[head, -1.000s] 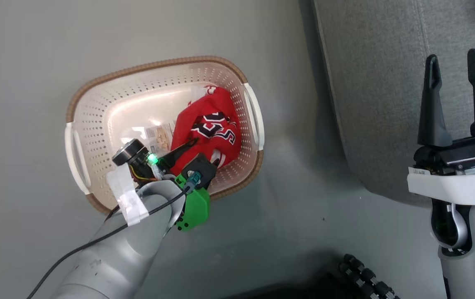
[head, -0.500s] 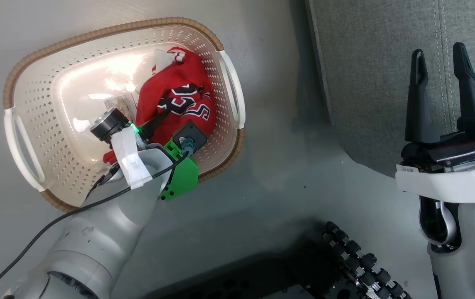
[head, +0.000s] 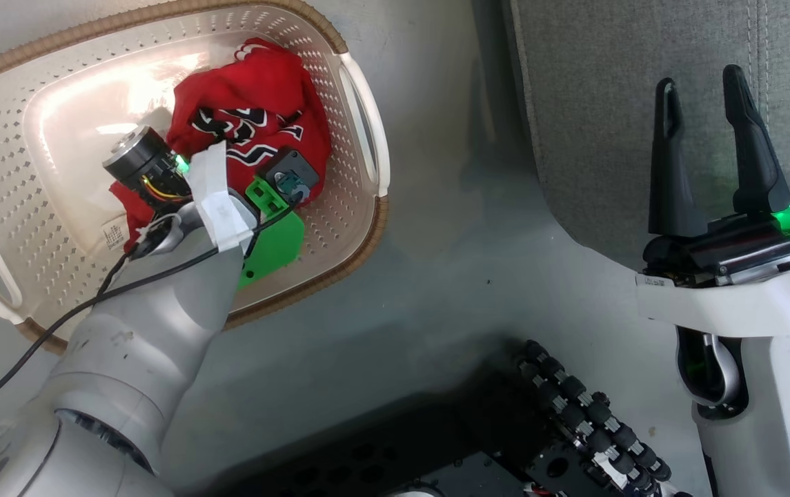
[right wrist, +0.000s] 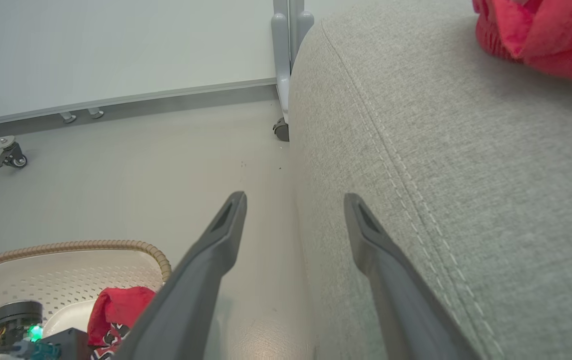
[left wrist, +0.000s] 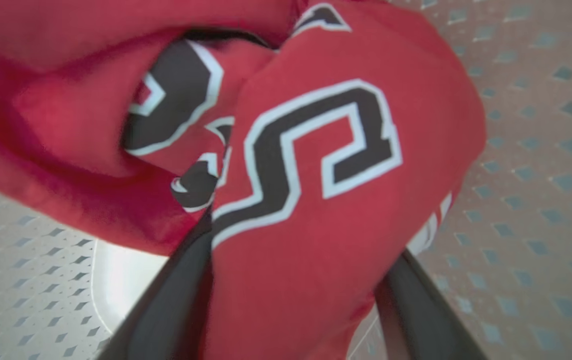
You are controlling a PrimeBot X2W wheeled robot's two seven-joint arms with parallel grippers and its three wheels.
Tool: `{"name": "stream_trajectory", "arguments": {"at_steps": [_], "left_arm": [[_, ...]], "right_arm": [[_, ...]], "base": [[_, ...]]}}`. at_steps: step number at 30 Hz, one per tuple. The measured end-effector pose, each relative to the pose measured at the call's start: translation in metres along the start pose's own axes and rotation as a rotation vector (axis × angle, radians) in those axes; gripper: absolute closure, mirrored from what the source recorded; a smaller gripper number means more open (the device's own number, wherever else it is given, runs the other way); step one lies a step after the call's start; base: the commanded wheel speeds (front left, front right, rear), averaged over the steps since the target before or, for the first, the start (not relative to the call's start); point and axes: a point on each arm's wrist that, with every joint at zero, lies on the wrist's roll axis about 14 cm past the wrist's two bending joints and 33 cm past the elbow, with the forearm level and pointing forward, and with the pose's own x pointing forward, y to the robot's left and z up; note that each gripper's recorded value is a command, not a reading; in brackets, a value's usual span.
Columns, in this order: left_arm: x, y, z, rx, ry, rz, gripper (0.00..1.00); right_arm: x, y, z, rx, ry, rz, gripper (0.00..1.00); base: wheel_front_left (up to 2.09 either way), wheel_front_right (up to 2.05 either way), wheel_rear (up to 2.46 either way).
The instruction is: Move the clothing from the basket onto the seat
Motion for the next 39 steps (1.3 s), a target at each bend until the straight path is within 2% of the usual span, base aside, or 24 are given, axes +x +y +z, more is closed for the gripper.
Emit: {"name": "stream_trajectory", "arguments": {"at_steps": [6, 7, 8, 9, 22, 26, 31, 34, 39], "left_arm": [[0.005, 0.004, -0.016, 0.011, 0.069, -0.024, 0.00], [0.006, 0.004, -0.017, 0.008, 0.075, -0.028, 0.04], [0.006, 0.004, -0.019, 0.007, 0.079, -0.032, 0.65], [0.006, 0.004, -0.021, 0.006, 0.084, -0.036, 1.00], [0.004, 0.016, -0.025, -0.028, 0.072, -0.007, 1.00], [0.000, 0.027, -0.024, -0.056, 0.060, 0.031, 1.00], [-0.010, 0.023, -0.019, -0.081, 0.035, 0.043, 1.00], [-0.023, 0.026, -0.017, -0.133, 0.020, 0.070, 1.00], [-0.048, 0.026, -0.007, -0.144, -0.030, 0.100, 1.00]], "right_arm": [[-0.001, 0.002, -0.008, 0.004, 0.021, 0.002, 0.00], [-0.001, 0.002, -0.009, 0.005, 0.023, 0.002, 0.00], [-0.001, 0.002, -0.009, 0.005, 0.025, 0.003, 0.00], [-0.001, 0.003, -0.010, 0.005, 0.027, 0.003, 0.00], [0.004, 0.005, -0.006, 0.011, 0.011, 0.010, 0.00], [0.008, 0.006, 0.008, 0.015, -0.030, 0.013, 0.00], [0.006, 0.006, 0.022, 0.017, -0.061, 0.010, 0.00], [0.004, 0.007, 0.036, 0.020, -0.093, 0.010, 0.00], [-0.006, 0.008, 0.058, 0.023, -0.138, 0.010, 0.00]], "base": [[0.00, 0.00, 0.00], [0.00, 0.00, 0.00], [0.00, 0.00, 0.00], [0.00, 0.00, 0.00], [0.00, 0.00, 0.00], [0.00, 0.00, 0.00], [0.00, 0.00, 0.00], [0.00, 0.00, 0.00], [0.00, 0.00, 0.00]]}}
